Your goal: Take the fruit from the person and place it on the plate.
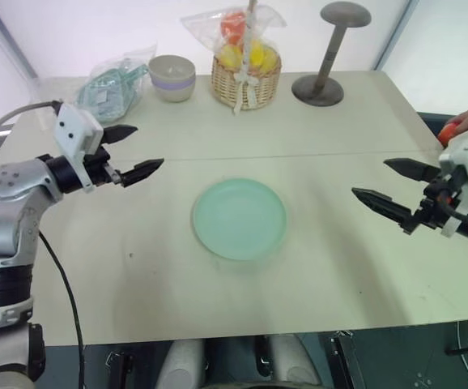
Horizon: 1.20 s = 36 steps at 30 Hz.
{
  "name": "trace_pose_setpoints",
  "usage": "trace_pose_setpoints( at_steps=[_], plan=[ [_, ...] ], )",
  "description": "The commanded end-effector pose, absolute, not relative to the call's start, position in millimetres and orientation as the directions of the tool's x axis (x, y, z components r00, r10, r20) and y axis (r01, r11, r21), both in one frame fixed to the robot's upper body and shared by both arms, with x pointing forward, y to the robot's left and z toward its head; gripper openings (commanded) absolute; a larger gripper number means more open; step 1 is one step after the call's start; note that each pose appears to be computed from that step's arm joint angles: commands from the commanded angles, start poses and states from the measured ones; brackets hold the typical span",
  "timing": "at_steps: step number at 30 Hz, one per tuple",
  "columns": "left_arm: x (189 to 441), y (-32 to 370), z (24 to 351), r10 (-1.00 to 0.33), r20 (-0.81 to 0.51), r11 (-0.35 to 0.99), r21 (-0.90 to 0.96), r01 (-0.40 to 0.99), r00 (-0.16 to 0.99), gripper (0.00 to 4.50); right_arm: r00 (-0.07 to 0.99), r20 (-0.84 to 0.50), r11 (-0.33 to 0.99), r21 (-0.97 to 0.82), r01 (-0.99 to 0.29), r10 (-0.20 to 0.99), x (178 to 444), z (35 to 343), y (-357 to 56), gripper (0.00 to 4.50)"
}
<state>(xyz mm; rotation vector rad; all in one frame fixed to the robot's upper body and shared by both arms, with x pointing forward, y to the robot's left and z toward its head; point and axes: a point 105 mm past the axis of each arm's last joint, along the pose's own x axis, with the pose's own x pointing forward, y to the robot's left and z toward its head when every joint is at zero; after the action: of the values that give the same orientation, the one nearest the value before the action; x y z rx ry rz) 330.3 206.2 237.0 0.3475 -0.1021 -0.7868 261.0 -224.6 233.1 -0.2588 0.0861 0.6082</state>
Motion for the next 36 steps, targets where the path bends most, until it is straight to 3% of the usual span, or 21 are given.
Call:
trace_pose_setpoints(
  at_steps=[1,36],
  plan=[
    [326.9,205.7,249.4,-0.717,-0.006,0.647,0.367,0.669,0.697,4.5,0.821,-0.112,0.784,-0.251,-0.568,0.559,257.4,246.2,-220.6,4.47],
    [328.4,206.3,245.9,-0.708,-0.001,0.661,0.351,0.663,0.706,4.5,0.821,-0.1,0.791,-0.225,-0.568,0.562,255.2,244.5,-214.4,4.47]
  ],
)
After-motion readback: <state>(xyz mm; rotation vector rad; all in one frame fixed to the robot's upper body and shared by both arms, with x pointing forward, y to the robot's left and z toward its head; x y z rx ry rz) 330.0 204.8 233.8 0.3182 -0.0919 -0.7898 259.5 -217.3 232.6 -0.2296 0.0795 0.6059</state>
